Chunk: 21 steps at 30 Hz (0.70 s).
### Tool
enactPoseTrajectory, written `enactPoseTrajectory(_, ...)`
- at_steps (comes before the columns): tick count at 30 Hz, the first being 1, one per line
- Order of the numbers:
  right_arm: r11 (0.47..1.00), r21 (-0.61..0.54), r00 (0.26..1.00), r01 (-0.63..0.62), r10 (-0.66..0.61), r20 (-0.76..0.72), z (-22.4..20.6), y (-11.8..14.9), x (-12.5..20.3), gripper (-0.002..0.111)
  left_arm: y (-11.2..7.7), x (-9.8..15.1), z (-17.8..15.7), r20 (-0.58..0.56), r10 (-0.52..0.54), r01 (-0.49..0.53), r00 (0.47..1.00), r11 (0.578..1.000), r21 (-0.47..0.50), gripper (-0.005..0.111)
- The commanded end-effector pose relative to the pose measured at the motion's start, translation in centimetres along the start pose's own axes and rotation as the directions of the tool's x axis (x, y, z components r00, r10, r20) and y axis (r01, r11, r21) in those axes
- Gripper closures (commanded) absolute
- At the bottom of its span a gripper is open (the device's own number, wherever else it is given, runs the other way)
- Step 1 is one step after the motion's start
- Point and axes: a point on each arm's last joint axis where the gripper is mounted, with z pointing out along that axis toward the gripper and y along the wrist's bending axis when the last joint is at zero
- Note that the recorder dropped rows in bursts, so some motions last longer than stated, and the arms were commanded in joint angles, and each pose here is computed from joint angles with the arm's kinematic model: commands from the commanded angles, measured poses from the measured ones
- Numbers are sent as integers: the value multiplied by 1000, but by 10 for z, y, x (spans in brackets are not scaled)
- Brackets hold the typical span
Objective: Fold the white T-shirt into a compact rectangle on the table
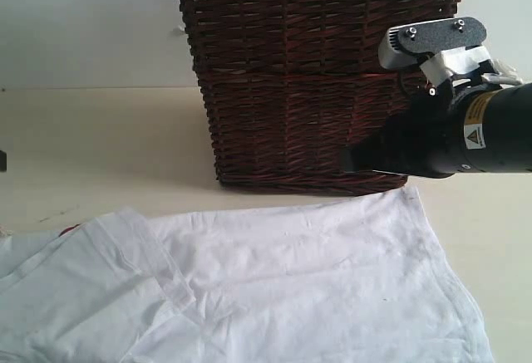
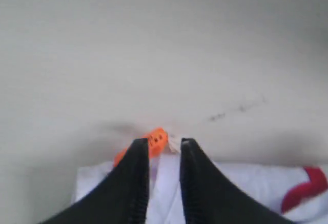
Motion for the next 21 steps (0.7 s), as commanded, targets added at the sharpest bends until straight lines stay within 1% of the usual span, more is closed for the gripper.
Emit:
enactPoseTrajectory(1, 1000, -1, 1000, 6, -6, 12, -2, -1, -1, 104, -27, 23, -2, -75, 166, -162, 983, 985, 54, 106)
enactPoseTrajectory(4, 1000, 2, 1000, 5, -5, 7, -2, -1, 0, 104, -42, 35, 6, -112, 206, -196, 972, 977, 88, 107)
enactPoseTrajectory(6, 1000, 3, 1000, 5, -5, 6, -2, -1, 0, 104, -47, 41, 14, -158, 208, -193, 965, 976, 101, 107)
enactPoseTrajectory(9, 1000, 3, 1000, 5, -5, 6, -2, -1, 0, 104, -49, 51, 31, -237, 201, -182, 950, 978, 100, 107)
enactPoseTrajectory(11, 1000, 3, 1000, 5, -5, 6, -2, -1, 0, 104, -49, 55, 42, -264, 203, -183, 943, 978, 99, 107)
enactPoseTrajectory(13, 1000, 2, 1000, 0, 0, 5, -2, -1, 0, 104, -50, 58, 53, -265, 204, -183, 942, 978, 102, 107)
enactPoseTrajectory(17, 1000, -4, 1000, 0, 0, 15, -2, -1, -1, 104, -54, 60, 74, -229, 205, -184, 952, 977, 112, 107)
enactPoseTrajectory(18, 1000, -6, 1000, 0, 0, 19, -2, -1, -1, 104, -54, 60, 79, -203, 202, -181, 958, 977, 116, 107)
enactPoseTrajectory(21, 1000, -10, 1000, 0, 0, 26, -2, 0, -2, 104, -55, 56, 97, -185, 192, -173, 964, 978, 116, 107)
